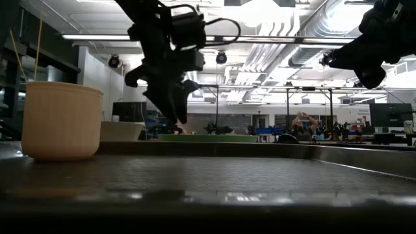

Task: Set up tray
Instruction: Put the green plate to the right of the orange cup on the brown serving tray

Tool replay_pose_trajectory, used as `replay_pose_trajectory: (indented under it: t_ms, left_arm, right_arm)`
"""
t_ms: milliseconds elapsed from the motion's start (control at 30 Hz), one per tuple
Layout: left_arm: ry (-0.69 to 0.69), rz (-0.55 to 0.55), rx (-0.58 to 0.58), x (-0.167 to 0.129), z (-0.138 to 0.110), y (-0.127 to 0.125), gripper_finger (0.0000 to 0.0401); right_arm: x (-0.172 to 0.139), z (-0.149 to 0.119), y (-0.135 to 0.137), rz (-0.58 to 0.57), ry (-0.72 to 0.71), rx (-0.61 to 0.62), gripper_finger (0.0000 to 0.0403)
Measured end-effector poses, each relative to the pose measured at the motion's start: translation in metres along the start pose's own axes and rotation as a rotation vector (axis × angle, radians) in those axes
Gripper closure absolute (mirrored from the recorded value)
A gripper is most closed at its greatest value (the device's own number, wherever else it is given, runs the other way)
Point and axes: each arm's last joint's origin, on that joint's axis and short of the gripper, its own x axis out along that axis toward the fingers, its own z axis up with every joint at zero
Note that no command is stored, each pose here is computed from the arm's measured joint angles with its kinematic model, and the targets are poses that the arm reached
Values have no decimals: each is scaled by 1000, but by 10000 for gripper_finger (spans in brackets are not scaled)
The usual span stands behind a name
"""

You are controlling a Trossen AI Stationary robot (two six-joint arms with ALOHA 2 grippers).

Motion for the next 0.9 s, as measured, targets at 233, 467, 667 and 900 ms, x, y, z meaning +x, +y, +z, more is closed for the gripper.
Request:
replay_pose_trajectory:
  t_ms: [233,467,667,900]
  left_arm:
    - [11,24,2,0,0,1,201]
    - [21,21,21,4,-1,2,201]
    - [21,33,42,12,0,3,201]
    - [60,22,36,27,-3,4,201]
  right_arm:
    - [0,0,0,2,2,13,320]
    - [0,0,0,2,3,12,320]
    - [0,0,0,2,3,14,320]
    - [0,0,0,2,3,14,320]
